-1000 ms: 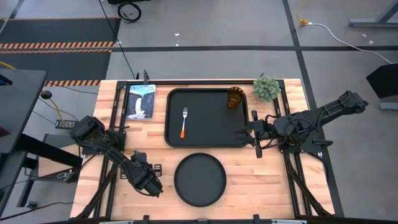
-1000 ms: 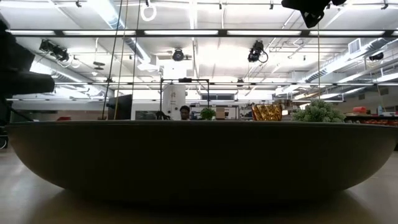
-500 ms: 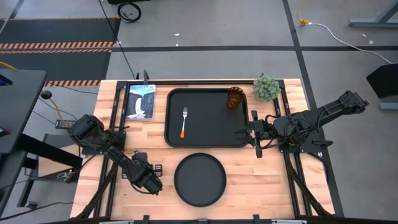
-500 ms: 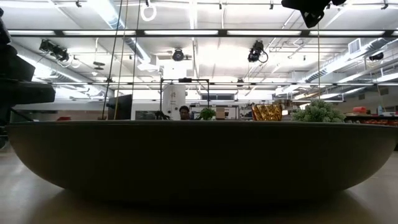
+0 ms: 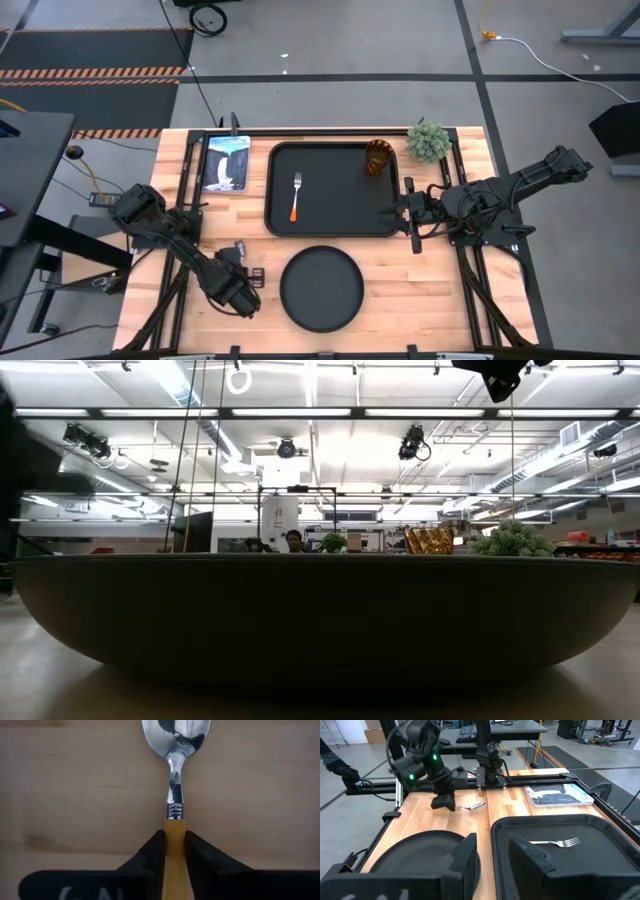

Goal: Pick and place plate/cup/fork/spoon on tray
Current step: Put the yellow spoon on the black tray to the left of the orange fork

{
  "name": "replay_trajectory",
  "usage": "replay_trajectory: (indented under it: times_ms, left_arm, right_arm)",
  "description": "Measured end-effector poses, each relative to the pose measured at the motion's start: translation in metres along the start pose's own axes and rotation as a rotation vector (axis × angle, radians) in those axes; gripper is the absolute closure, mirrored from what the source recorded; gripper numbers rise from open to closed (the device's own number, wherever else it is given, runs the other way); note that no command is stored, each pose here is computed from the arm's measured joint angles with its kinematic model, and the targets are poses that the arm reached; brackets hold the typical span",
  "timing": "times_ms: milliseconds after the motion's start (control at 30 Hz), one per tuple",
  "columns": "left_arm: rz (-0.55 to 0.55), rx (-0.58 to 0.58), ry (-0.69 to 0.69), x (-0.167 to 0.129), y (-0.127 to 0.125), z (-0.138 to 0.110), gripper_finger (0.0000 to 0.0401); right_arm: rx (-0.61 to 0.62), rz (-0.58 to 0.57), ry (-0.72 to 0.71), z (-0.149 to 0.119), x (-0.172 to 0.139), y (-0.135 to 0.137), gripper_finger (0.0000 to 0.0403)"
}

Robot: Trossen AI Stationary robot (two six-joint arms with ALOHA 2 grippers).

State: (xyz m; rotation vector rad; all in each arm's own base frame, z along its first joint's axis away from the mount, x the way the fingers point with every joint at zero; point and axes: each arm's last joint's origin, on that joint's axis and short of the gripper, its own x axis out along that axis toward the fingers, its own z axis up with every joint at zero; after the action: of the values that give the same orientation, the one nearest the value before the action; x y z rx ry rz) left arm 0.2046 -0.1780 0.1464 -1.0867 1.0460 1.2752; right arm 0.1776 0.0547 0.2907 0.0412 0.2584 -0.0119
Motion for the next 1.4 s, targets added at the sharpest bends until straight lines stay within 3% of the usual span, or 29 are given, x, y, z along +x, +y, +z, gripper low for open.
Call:
replay_trajectory:
  times_ms: [233,400,733,1033,1200,1400]
  left_arm:
    - [-0.147,-0.013,-0.147,-0.023,-0.016,0.014,0.0338]
    - [-0.214,-0.031,-0.300,-0.028,-0.036,0.039,0.0332]
    - [-0.141,0.055,-0.352,-0.022,-0.085,0.122,0.0325]
    - [-0.119,0.092,-0.357,-0.007,-0.106,0.196,0.0324]
    - [-0.127,0.134,-0.344,0.005,-0.115,0.220,0.0324]
    - [-0.077,0.160,-0.290,0.034,-0.123,0.230,0.0324]
  right_arm:
    - [-0.003,0.000,0.000,0.000,0.000,0.000,0.0287]
    - [-0.004,0.001,-0.006,0.001,0.000,0.000,0.0287]
    - [-0.003,0.008,-0.005,0.001,0.000,0.000,0.0287]
    - [-0.004,0.010,-0.004,0.000,0.000,0.000,0.0287]
    - [-0.005,0.010,0.001,0.000,0.000,0.000,0.0287]
    - [-0.004,0.010,0.006,-0.001,0.000,0.001,0.0287]
